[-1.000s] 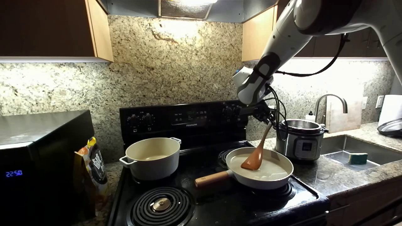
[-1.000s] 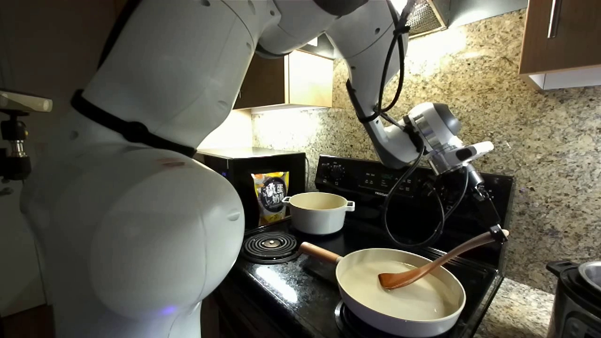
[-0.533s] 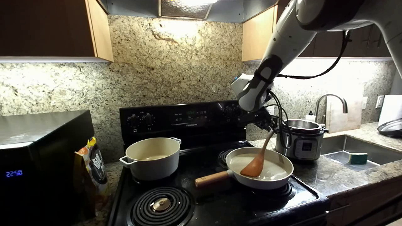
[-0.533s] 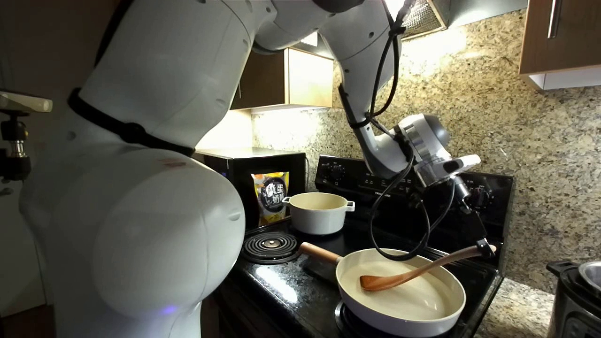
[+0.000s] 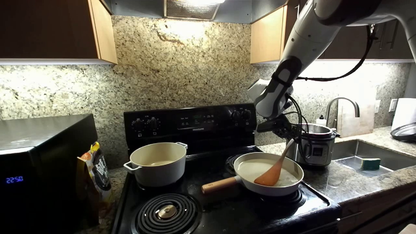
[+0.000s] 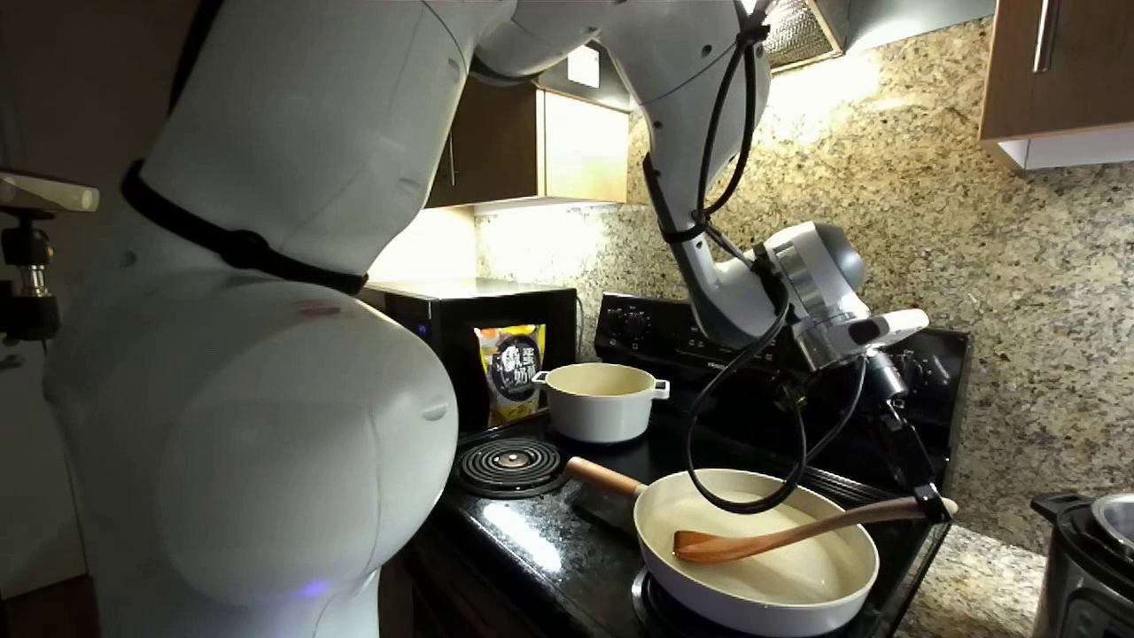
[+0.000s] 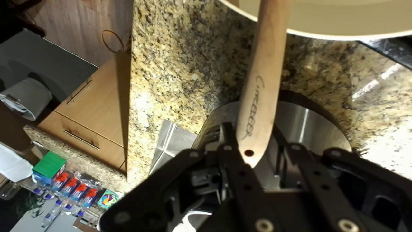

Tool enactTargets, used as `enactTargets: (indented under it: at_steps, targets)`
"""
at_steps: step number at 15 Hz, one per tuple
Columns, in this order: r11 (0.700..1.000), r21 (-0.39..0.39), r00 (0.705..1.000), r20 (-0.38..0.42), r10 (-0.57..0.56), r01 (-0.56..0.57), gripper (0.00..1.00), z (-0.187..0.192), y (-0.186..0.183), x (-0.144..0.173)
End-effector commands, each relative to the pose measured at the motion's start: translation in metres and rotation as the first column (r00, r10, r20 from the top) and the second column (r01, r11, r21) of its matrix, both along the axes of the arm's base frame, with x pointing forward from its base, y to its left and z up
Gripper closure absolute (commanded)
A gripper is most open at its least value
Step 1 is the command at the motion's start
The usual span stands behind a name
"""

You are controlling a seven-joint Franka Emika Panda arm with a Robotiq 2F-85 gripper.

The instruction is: Stir the water in the pan with the spatula

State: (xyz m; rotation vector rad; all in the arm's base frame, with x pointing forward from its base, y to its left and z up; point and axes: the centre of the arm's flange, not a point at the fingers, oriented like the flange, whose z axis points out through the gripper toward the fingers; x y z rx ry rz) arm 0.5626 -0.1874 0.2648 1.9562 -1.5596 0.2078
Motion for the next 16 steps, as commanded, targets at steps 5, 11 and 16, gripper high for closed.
enactTargets:
  at_steps: [5,11,16]
  targets:
    - [0.995,0.012,0.995,0.034,-0.098,0.097,0.92,0.006,-0.043,-0.030]
    - [0.989,0.011,0.988,0.040,-0.151,0.151,0.92,0.011,-0.075,-0.029]
    - [0.985,-0.002,0.983,0.065,-0.170,0.170,0.92,0.024,-0.090,-0.019]
